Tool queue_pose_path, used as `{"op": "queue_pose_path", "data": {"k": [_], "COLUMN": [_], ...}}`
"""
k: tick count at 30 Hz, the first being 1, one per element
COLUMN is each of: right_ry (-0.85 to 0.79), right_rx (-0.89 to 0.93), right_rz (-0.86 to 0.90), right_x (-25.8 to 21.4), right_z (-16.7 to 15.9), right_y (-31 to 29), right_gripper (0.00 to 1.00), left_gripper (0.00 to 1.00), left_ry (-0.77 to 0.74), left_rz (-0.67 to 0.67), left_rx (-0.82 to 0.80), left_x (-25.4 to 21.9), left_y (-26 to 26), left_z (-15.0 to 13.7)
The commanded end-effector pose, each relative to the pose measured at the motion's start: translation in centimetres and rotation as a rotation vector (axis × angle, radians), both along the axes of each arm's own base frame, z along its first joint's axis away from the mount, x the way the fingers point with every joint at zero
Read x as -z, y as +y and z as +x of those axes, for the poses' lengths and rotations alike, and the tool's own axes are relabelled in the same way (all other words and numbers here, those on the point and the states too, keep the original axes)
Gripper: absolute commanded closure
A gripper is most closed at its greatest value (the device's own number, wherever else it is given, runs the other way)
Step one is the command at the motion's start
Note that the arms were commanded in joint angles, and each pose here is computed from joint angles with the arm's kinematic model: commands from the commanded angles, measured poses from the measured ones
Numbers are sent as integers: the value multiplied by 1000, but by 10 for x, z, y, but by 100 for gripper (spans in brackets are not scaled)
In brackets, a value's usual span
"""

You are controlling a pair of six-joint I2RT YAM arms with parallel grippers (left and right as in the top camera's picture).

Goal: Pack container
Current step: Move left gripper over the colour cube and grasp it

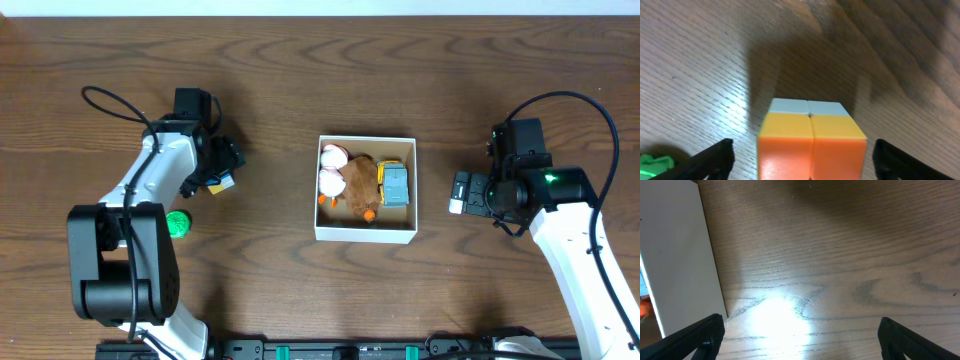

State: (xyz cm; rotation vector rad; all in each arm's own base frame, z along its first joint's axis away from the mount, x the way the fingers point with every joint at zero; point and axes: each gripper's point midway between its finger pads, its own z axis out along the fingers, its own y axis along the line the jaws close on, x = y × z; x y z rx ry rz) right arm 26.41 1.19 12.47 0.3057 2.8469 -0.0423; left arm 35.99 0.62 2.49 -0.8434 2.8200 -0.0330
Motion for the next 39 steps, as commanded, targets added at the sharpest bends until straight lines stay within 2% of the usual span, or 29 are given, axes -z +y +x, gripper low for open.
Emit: {"op": "queue_pose_path", "data": {"k": [1, 3, 12, 23, 32, 36, 39], "right_ry": [-12, -8, -5, -3, -4, -4, -5], "right_rx": [-8, -9, -8, -8, -8, -8, -9], "right_rz": [-3, -3, -4, -4, -4, -4, -3], "right_x": [-5, -5, -4, -4, -4, -4, -4], "right_z": [2, 2, 1, 0, 1, 1, 1], "right_y": [-1, -1, -1, -1, -1, -1, -1], "right_gripper": [1, 1, 1, 1, 1, 1, 1], "left_gripper": [18, 22, 23, 26, 40, 51, 53], "left_ry": [8, 10, 79, 81, 89, 93, 100], "left_rz": [3, 3, 3, 3, 3, 3, 3], "left_rx": [-17, -17, -17, -17, -17, -17, -17], "left_x": [2, 3, 27, 29, 29, 29, 29], "left_y": [4, 4, 4, 4, 4, 4, 4], "left_z": [0, -1, -10, -10, -12, -13, -15]}}
